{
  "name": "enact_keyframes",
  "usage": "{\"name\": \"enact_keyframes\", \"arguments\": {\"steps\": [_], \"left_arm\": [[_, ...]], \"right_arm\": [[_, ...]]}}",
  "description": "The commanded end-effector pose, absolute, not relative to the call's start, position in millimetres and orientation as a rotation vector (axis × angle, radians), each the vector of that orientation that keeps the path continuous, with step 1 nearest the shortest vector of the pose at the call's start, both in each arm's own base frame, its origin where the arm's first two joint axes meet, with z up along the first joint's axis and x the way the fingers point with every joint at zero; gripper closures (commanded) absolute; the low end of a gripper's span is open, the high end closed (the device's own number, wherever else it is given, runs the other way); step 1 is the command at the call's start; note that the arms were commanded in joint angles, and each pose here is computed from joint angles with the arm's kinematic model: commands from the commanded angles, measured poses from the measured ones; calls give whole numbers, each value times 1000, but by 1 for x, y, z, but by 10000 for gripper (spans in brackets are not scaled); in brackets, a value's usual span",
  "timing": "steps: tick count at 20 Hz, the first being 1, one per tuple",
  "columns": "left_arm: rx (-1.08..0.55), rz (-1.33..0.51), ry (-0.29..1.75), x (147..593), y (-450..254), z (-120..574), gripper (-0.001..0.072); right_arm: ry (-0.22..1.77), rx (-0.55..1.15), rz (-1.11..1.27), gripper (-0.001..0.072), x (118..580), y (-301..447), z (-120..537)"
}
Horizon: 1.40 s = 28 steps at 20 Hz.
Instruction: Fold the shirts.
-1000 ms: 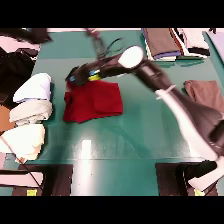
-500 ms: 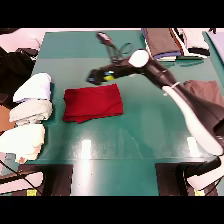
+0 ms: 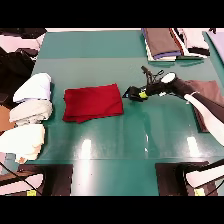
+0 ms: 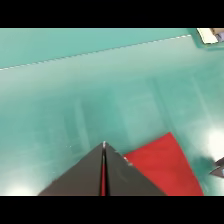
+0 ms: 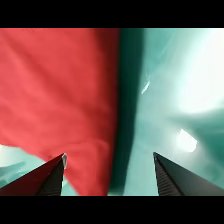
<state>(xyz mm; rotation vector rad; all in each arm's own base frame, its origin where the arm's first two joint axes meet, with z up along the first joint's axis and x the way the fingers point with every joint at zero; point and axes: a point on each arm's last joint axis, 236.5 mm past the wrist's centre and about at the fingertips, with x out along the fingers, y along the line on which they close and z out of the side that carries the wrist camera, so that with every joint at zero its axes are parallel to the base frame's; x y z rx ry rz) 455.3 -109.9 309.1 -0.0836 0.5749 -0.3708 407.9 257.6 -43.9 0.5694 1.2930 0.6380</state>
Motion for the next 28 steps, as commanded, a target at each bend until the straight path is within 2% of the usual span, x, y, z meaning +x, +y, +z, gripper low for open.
{"name": "enact_keyframes", "arguments": {"steps": [1,3,5,6,8,9,13,18,23,28], "left_arm": [[-87,-387,572,455,-116,309,683],[-90,-393,579,454,-118,308,683],[-105,-415,591,450,-123,307,683],[-118,-432,594,448,-127,308,683],[-153,-483,592,444,-141,312,684],[-148,-495,589,442,-147,312,684],[-93,-571,591,429,-185,311,684],[-54,-653,597,410,-223,310,684],[-57,-693,567,405,-242,317,684],[-80,-695,550,406,-244,322,684]], "right_arm": [[1346,640,690,86,406,296,-64],[1353,650,742,92,409,332,-70],[1348,645,781,235,412,363,-77],[1335,624,798,343,414,376,-78],[1270,595,826,665,426,391,-68],[1229,590,830,693,435,393,-57],[1051,494,762,693,484,334,2],[884,430,456,693,515,137,65],[741,522,67,693,490,-80,103],[684,624,-159,693,447,-199,105]]}}
